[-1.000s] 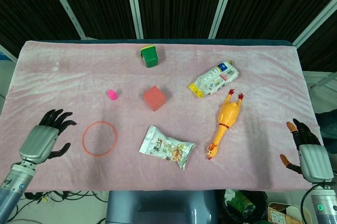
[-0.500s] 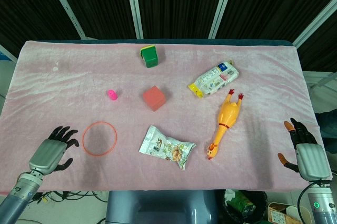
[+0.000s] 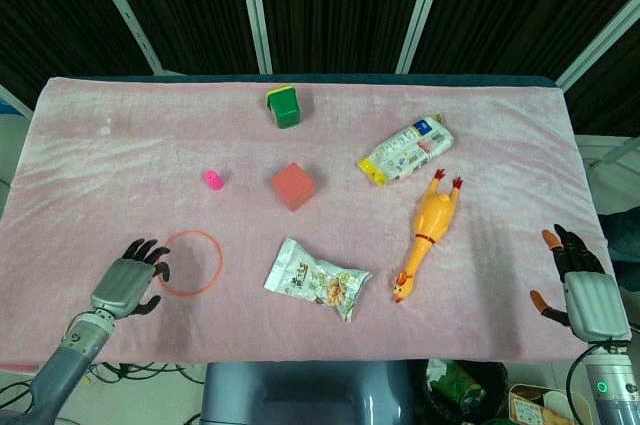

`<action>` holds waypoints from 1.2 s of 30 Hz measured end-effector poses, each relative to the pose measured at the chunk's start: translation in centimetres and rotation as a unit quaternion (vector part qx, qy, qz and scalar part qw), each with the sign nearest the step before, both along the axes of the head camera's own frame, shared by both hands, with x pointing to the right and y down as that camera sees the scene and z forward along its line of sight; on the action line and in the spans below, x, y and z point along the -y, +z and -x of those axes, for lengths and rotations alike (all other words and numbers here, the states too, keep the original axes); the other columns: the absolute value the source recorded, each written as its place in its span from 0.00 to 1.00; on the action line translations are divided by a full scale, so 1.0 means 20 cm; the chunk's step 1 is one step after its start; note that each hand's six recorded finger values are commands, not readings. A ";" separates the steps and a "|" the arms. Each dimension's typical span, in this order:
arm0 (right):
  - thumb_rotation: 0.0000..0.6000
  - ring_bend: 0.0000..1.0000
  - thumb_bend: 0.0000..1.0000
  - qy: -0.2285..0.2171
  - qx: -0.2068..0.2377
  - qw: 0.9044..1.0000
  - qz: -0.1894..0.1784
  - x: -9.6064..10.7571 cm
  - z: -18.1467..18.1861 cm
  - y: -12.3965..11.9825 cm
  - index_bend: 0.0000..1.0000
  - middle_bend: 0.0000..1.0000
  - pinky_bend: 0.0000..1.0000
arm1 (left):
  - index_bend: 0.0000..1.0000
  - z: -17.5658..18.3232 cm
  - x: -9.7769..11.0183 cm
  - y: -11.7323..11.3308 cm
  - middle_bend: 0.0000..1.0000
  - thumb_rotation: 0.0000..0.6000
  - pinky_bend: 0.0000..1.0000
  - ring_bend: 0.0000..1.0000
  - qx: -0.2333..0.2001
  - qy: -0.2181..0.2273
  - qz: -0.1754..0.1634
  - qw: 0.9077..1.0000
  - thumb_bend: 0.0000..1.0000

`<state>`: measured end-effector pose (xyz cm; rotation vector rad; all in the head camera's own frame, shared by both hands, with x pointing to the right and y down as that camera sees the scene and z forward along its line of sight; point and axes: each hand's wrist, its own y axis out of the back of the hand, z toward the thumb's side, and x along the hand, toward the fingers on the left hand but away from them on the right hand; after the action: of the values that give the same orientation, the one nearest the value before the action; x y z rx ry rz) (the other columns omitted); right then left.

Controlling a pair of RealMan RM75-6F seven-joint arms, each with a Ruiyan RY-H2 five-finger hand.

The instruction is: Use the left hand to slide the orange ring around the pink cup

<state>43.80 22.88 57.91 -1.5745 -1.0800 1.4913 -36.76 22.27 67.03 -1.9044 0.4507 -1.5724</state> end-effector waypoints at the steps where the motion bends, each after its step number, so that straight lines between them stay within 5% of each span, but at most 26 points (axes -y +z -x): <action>1: 1.00 0.00 0.17 0.001 -0.001 1.000 0.001 0.00 0.00 0.00 0.00 0.00 0.18 | 0.45 -0.01 0.00 0.01 0.15 1.00 0.00 0.00 0.001 0.002 -0.001 1.000 0.34; 16: 1.00 0.00 0.17 0.010 0.002 1.000 0.004 0.01 -0.02 0.02 0.00 0.00 0.18 | 0.46 -0.07 -0.03 0.09 0.15 1.00 0.00 0.00 0.015 0.054 -0.013 0.998 0.34; 36: 1.00 0.00 0.17 0.017 0.003 1.000 0.003 0.01 -0.04 0.02 0.00 0.00 0.18 | 0.50 -0.09 -0.09 0.16 0.16 1.00 0.00 0.00 0.018 0.069 -0.007 0.997 0.35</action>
<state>44.61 22.63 58.33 -1.5723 -1.1124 1.5139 -34.98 24.05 70.25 -1.8521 0.3079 -1.5063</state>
